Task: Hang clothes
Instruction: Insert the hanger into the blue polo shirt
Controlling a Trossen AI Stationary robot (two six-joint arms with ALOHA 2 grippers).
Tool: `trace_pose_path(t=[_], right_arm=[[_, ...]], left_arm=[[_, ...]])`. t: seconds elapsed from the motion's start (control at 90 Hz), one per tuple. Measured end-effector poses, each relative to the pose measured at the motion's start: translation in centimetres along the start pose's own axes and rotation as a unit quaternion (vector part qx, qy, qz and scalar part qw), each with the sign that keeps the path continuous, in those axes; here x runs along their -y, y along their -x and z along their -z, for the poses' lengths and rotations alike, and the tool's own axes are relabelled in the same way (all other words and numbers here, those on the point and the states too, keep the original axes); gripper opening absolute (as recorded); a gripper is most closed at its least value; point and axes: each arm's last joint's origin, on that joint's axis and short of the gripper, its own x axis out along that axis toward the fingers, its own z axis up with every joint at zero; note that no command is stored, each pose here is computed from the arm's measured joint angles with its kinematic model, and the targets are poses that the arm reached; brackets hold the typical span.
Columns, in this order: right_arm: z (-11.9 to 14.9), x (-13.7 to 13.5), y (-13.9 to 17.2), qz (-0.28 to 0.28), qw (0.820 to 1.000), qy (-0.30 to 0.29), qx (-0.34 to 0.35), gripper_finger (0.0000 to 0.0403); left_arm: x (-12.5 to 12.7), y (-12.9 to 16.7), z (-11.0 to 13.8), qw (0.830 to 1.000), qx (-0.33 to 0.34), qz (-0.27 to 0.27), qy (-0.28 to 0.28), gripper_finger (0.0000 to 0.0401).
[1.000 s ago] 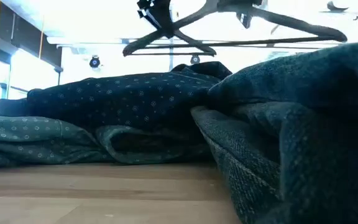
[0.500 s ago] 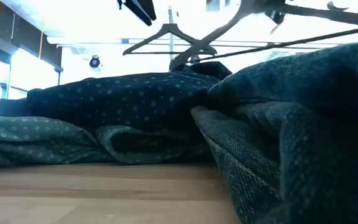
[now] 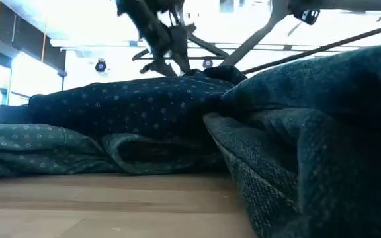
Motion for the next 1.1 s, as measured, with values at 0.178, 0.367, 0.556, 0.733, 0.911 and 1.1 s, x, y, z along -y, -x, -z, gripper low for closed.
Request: trace_pose_path(t=[0.178,0.367,0.556,0.733,0.911,1.1], right_arm=[[0.3,-1.5,-0.3,-0.028,0.999,0.012,-0.01,0.0024],[0.6,-2.7,-0.5,-0.02,1.0,0.01,-0.016,0.0024],[1.1,-3.1,-0.6,0.016,1.0,0.002,-0.026,0.0024],[0.9,-3.3,-0.6,0.05,0.998,0.022,-0.005,0.0024],[0.2,-3.5,-0.6,0.04,0.998,0.034,0.03,0.0024],[-0.5,-3.6,-0.9,0.051,0.997,0.01,0.064,0.0024]], left_arm=[[-1.8,-4.2,1.0,0.988,-0.12,0.096,0.03,0.0149],[-0.8,-4.6,2.0,0.965,-0.189,0.176,0.035,0.0149],[0.6,-2.6,2.9,0.955,-0.217,0.202,0.003,0.0141],[1.2,-2.0,3.7,0.955,-0.23,0.188,-0.024,0.0049],[3.3,-0.2,2.5,0.965,-0.201,0.159,-0.05,0.0004],[6.4,5.8,-0.8,0.984,-0.096,0.132,-0.069,0.0001]])
